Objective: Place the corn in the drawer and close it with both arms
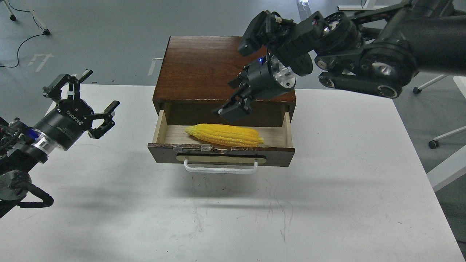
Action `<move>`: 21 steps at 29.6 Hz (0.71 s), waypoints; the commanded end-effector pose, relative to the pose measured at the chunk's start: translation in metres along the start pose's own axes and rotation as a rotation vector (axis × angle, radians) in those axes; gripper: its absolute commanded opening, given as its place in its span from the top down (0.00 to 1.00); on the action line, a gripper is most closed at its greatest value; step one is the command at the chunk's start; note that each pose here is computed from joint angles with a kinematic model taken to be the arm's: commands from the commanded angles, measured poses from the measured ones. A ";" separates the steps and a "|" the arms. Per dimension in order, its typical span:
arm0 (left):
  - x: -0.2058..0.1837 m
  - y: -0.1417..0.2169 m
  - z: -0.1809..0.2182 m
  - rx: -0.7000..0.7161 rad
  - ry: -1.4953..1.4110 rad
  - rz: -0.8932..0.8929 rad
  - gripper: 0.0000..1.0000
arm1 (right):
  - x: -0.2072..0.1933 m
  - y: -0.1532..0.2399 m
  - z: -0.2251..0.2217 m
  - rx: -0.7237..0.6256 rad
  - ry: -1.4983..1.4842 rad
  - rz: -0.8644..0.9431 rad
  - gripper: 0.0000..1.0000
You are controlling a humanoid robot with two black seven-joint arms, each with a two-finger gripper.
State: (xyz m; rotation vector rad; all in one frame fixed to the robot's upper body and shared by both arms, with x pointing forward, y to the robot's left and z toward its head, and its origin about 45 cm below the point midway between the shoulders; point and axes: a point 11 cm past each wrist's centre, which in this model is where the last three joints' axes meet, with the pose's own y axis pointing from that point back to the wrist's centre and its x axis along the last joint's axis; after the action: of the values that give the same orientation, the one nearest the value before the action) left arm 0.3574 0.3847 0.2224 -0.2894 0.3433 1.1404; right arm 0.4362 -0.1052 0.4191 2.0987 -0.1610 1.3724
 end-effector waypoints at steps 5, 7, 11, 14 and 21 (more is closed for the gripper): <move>-0.003 -0.002 -0.004 0.003 0.010 -0.006 0.00 | -0.043 0.076 0.093 -0.039 -0.616 0.413 0.02; -0.003 -0.002 -0.005 0.004 0.010 -0.006 0.00 | -0.083 0.093 0.124 -0.062 -0.828 0.560 0.02; -0.002 -0.001 -0.006 0.007 0.009 -0.003 0.00 | -0.137 0.108 0.154 -0.096 -1.081 0.724 0.02; 0.002 -0.001 -0.001 -0.002 0.000 0.008 0.00 | -0.189 0.118 0.168 -0.115 -1.314 0.855 0.02; 0.011 -0.002 0.006 -0.014 -0.022 0.031 0.00 | -0.256 0.107 0.166 -0.131 -1.594 0.922 0.02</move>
State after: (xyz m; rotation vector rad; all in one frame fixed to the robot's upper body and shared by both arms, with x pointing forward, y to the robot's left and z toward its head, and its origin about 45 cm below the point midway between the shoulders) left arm 0.3607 0.3916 0.2205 -0.2852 0.3350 1.1650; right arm 0.4165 -0.3452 0.2248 2.5364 -1.8385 -0.1876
